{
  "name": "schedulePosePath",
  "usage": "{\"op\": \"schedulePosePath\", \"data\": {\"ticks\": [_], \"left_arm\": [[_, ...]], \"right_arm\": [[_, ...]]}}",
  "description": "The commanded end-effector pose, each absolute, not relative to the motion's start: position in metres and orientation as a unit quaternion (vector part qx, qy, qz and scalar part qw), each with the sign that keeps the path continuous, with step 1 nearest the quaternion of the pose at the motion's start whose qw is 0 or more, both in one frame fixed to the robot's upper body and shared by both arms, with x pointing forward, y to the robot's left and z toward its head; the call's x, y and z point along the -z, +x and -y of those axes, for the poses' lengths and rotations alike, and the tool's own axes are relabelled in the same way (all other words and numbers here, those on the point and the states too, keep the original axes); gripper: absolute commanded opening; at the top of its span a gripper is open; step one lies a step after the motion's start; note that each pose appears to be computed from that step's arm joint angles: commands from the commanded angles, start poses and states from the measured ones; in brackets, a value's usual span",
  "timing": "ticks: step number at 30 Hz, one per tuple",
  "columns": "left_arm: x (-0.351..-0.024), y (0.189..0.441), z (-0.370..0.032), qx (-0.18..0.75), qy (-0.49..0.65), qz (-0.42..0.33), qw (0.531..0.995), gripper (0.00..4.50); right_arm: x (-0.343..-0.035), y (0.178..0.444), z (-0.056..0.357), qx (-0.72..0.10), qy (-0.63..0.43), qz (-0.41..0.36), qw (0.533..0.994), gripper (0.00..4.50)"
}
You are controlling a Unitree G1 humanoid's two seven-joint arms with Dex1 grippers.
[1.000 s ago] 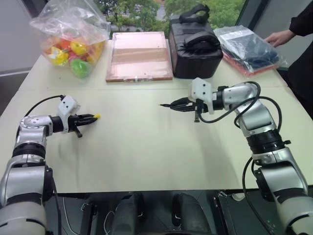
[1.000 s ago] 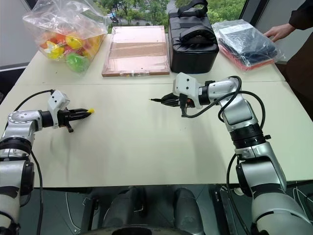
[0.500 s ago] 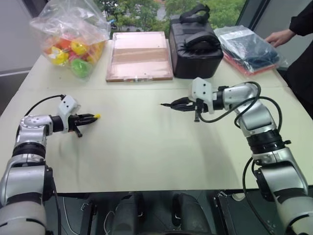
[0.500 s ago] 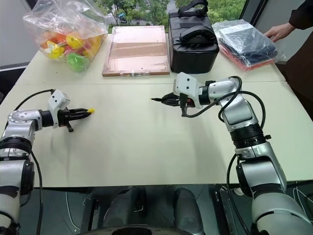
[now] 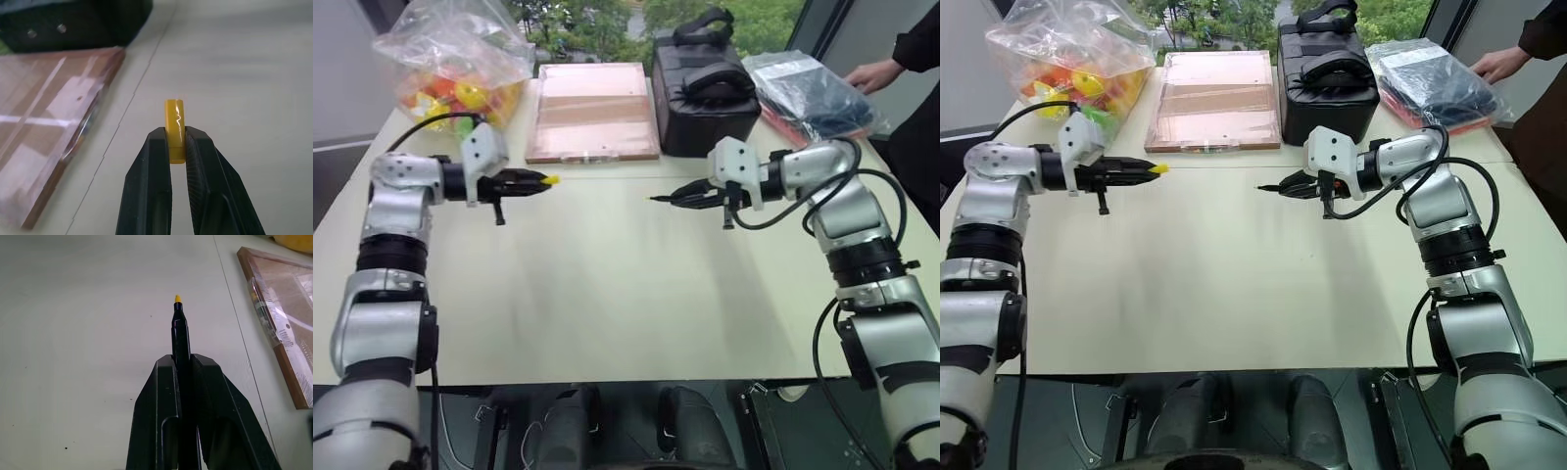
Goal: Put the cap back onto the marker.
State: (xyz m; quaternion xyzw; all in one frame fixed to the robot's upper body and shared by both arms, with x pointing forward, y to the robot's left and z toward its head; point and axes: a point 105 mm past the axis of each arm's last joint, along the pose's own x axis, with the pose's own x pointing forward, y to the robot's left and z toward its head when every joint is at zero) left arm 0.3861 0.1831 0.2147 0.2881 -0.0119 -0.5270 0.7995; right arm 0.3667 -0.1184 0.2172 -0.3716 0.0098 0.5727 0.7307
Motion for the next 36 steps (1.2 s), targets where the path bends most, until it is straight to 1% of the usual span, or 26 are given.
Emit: {"op": "schedulePosePath", "data": {"ticks": [1,5,10,20,36], "left_arm": [[-0.227,0.382,-0.157,0.561,0.292,0.048,0.773,0.03],[-0.224,0.382,-0.142,0.579,0.290,0.052,0.760,0.03],[-0.225,0.383,-0.130,0.590,0.278,0.064,0.755,0.03],[-0.222,0.381,-0.105,0.615,0.265,0.077,0.739,0.03],[-0.220,0.374,-0.103,0.630,0.254,0.071,0.730,0.03]], "right_arm": [[-0.242,0.363,0.105,-0.576,-0.381,0.036,0.722,0.00],[-0.244,0.362,0.098,-0.581,-0.376,0.045,0.721,0.00],[-0.243,0.365,0.091,-0.580,-0.365,0.050,0.727,0.00],[-0.239,0.364,0.084,-0.587,-0.357,0.050,0.725,0.00],[-0.232,0.366,0.082,-0.587,-0.353,0.044,0.727,0.00]]}}
